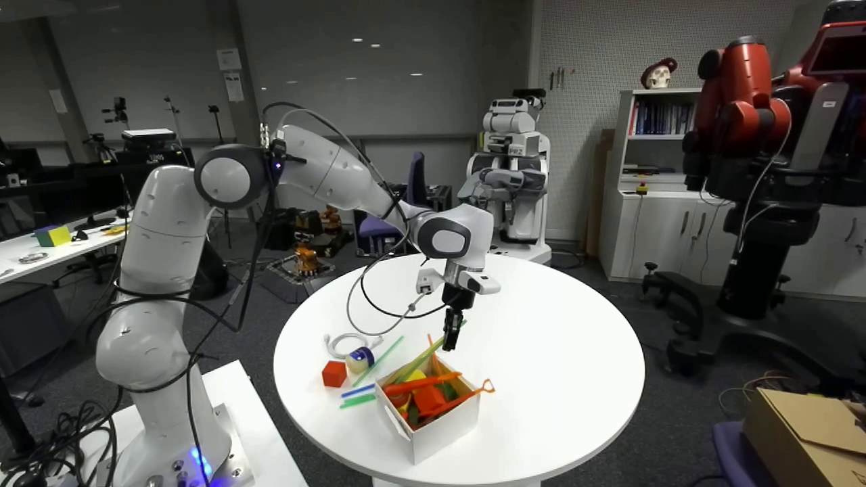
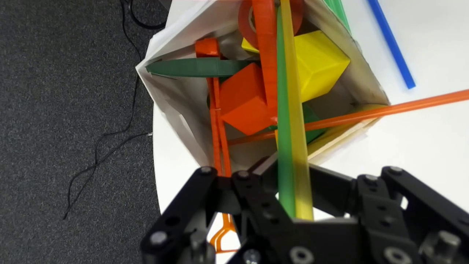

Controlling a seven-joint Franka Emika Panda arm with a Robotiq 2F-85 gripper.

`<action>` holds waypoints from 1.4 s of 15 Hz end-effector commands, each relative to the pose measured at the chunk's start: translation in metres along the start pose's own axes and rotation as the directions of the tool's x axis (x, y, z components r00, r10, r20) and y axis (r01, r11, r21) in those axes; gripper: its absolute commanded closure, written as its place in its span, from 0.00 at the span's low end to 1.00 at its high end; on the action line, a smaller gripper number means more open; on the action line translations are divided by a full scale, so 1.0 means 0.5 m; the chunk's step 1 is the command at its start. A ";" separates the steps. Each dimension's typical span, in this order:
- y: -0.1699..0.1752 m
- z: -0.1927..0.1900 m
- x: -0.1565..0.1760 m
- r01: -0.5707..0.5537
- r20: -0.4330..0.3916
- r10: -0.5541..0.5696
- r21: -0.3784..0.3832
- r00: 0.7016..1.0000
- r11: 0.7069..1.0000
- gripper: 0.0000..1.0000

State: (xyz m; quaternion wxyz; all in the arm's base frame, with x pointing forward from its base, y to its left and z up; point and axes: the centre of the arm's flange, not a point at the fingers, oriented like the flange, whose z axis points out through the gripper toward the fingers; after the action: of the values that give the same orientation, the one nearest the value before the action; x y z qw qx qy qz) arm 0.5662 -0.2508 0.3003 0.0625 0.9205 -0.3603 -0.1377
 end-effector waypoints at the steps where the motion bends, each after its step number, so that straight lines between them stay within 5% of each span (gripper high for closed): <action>1: 0.042 0.015 -0.039 -0.011 -0.021 0.012 0.041 1.000 0.999 1.00; 10: 0.116 0.065 -0.055 -0.057 -0.042 0.060 0.076 0.997 0.996 1.00; 11: 0.121 0.069 -0.056 -0.060 -0.050 0.064 0.077 0.997 0.995 0.75; 21: 0.136 0.060 -0.088 -0.040 -0.102 0.050 0.099 0.994 0.994 0.07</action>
State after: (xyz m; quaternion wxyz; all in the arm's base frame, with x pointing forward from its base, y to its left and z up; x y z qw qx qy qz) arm 0.5014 -0.2776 0.2831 0.0506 0.9140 -0.3922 -0.0901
